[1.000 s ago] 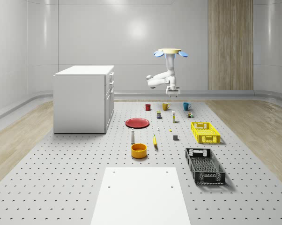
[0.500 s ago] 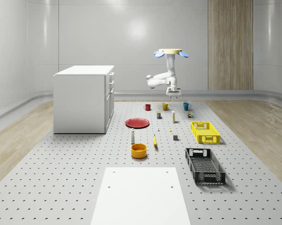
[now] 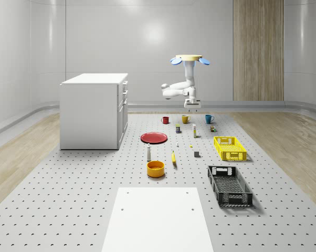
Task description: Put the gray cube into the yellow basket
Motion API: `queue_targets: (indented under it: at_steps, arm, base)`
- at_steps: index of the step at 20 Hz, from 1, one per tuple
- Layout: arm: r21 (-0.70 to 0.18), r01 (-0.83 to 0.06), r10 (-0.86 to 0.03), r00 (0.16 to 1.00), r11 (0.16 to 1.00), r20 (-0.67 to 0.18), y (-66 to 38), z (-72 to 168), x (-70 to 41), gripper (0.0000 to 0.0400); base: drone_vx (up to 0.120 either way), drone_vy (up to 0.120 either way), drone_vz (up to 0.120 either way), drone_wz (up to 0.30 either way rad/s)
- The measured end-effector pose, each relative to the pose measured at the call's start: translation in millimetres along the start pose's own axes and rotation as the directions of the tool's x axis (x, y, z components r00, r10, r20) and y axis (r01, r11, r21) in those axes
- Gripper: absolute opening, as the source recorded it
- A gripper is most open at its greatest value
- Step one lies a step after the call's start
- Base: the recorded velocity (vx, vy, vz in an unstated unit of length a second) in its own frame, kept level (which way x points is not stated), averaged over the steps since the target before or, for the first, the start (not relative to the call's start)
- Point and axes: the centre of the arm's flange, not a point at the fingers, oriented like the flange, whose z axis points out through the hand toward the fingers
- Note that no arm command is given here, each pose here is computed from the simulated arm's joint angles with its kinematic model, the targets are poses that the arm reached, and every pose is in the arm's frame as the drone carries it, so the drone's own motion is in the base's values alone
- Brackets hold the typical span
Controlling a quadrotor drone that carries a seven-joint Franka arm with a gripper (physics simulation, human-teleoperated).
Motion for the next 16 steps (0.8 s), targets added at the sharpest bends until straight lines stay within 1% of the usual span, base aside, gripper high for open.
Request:
queue_targets:
  at_steps: [1,2,16]
  arm:
    - [0.0,0.0,0.0,1.0,1.0,0.0,0.0,0.0,0.0,0.04]
    - [0.0,0.0,0.0,1.0,1.0,0.0,0.0,0.0,0.0,0.04]
    - [0.0,0.0,0.0,1.0,1.0,0.0,0.0,0.0,0.0,0.04]
  base:
    - [0.12,0.0,-0.12,0.0]
    - [0.12,0.0,-0.04,0.0]
    - [0.12,0.0,0.0,0.0]
